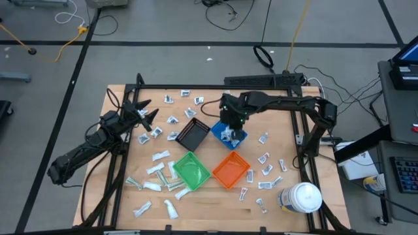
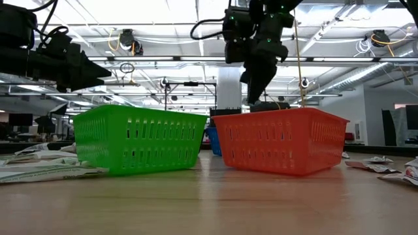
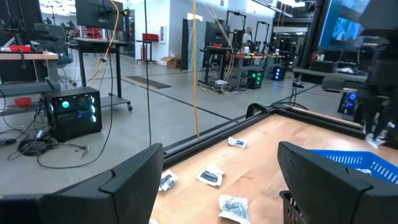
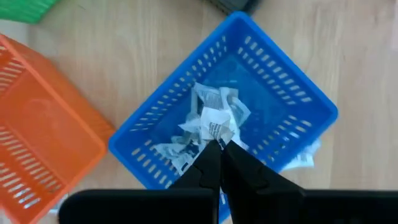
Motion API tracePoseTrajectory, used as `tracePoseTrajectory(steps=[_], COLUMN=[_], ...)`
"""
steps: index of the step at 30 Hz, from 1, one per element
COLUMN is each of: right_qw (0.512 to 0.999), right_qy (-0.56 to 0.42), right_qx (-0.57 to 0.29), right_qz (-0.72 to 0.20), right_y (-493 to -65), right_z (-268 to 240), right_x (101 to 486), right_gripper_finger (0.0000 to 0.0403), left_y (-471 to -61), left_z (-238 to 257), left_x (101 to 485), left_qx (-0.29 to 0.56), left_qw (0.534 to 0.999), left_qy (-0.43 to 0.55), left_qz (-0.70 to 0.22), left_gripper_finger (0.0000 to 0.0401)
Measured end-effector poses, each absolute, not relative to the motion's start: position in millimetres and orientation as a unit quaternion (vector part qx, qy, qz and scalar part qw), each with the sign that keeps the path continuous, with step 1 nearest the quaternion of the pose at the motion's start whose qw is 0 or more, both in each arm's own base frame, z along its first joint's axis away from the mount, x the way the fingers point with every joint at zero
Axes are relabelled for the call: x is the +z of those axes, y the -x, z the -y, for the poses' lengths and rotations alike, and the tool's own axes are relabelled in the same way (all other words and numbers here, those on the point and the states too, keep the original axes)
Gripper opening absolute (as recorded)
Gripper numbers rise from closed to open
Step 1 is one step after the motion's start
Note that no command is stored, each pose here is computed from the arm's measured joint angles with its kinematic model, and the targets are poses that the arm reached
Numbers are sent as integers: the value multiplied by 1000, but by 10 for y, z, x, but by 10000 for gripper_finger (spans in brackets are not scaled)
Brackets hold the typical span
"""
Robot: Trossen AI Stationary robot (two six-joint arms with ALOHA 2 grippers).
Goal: Pick & Place First Aid Supplies
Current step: Put the blue alcohol pad into the blue bin
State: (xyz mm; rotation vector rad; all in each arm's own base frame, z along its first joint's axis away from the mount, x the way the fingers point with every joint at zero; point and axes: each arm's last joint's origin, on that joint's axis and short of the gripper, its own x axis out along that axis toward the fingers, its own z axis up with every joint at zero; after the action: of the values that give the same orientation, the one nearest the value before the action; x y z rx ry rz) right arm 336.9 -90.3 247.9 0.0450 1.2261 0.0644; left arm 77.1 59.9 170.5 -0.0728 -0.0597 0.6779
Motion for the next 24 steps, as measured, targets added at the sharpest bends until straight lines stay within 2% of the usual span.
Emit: tracePoseTrajectory(steps=[6, 12, 15, 24], right_qw=[818, 815, 812, 818], right_qy=[13, 73, 76, 76], right_qx=[28, -34, -41, -40], right_qz=[-575, -574, -578, -569], right_y=[-3402, -3413, -3404, -3394], right_z=[772, 734, 742, 756], right_x=[2243, 2065, 2054, 2100], right_gripper_finger=[1, 24, 53, 181], left_y=[-771, -771, -771, -771], left_z=[-599, -599, -599, -598], left_x=[1705, 1706, 1705, 1705], left_qx=[332, 332, 332, 332], left_qw=[942, 942, 942, 942], left_qy=[36, 36, 36, 36], left_qz=[29, 29, 29, 29], left_gripper_finger=[324, 324, 324, 324])
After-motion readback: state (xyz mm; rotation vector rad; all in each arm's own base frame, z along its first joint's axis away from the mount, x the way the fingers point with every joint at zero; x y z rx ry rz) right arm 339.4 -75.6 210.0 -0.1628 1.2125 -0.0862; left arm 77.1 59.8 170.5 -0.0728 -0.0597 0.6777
